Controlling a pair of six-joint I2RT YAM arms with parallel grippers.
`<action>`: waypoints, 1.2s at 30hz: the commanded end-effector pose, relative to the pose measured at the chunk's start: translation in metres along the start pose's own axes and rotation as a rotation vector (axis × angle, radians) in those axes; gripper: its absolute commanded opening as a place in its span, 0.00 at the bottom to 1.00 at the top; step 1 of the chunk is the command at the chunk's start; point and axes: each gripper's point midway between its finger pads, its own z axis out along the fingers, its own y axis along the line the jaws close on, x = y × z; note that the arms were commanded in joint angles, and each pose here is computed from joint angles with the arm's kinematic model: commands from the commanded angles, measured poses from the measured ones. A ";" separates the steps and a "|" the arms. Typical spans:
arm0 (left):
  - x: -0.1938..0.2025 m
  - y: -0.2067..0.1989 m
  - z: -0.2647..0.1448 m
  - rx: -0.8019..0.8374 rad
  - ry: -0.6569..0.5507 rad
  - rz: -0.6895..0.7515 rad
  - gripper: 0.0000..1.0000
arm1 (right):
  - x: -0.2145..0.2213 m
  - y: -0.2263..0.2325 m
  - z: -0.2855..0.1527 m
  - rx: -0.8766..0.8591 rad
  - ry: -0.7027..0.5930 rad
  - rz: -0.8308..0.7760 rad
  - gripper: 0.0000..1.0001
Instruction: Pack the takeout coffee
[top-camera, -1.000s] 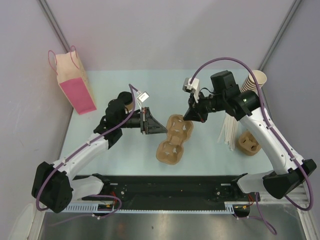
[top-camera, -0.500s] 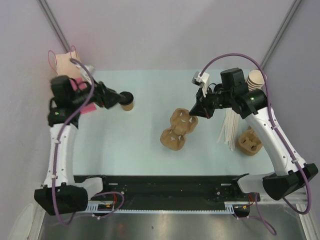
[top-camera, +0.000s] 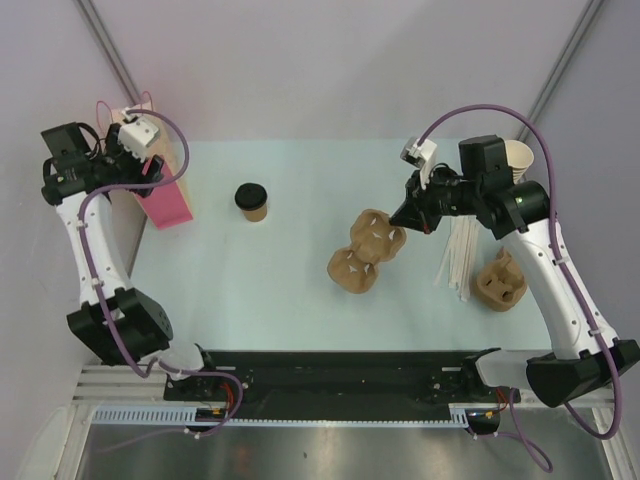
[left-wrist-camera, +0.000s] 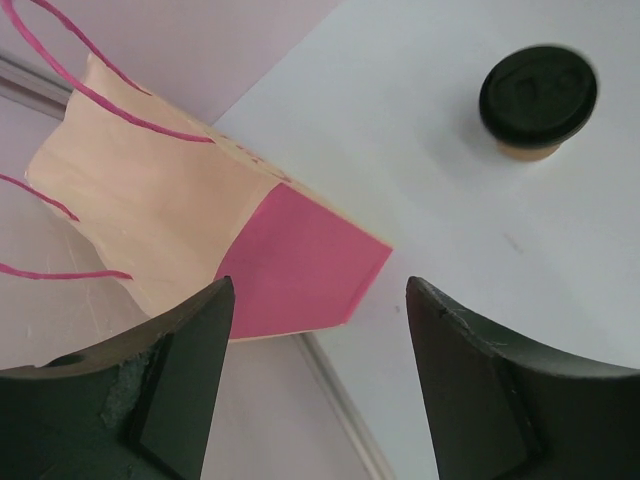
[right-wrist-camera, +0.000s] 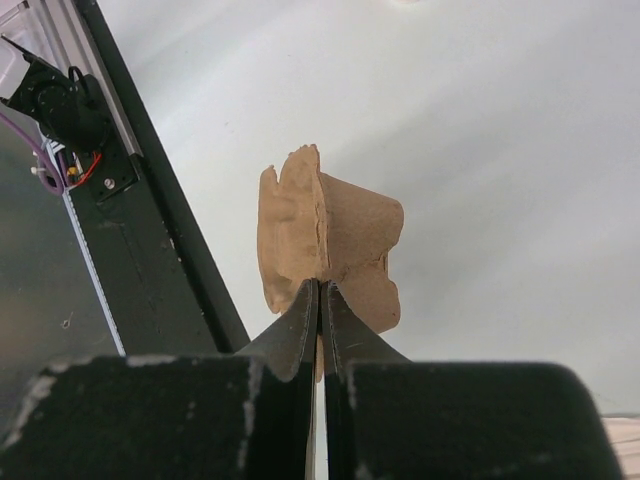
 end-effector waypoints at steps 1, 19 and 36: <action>0.010 0.033 0.009 -0.047 0.037 0.226 0.74 | -0.008 0.002 -0.005 -0.003 -0.037 -0.009 0.00; 0.082 0.017 0.035 0.167 0.219 0.261 0.24 | -0.005 -0.004 -0.014 0.022 -0.050 0.007 0.00; -0.087 0.008 -0.055 -0.073 -0.186 0.175 0.00 | -0.021 -0.013 -0.039 0.089 -0.120 0.050 0.00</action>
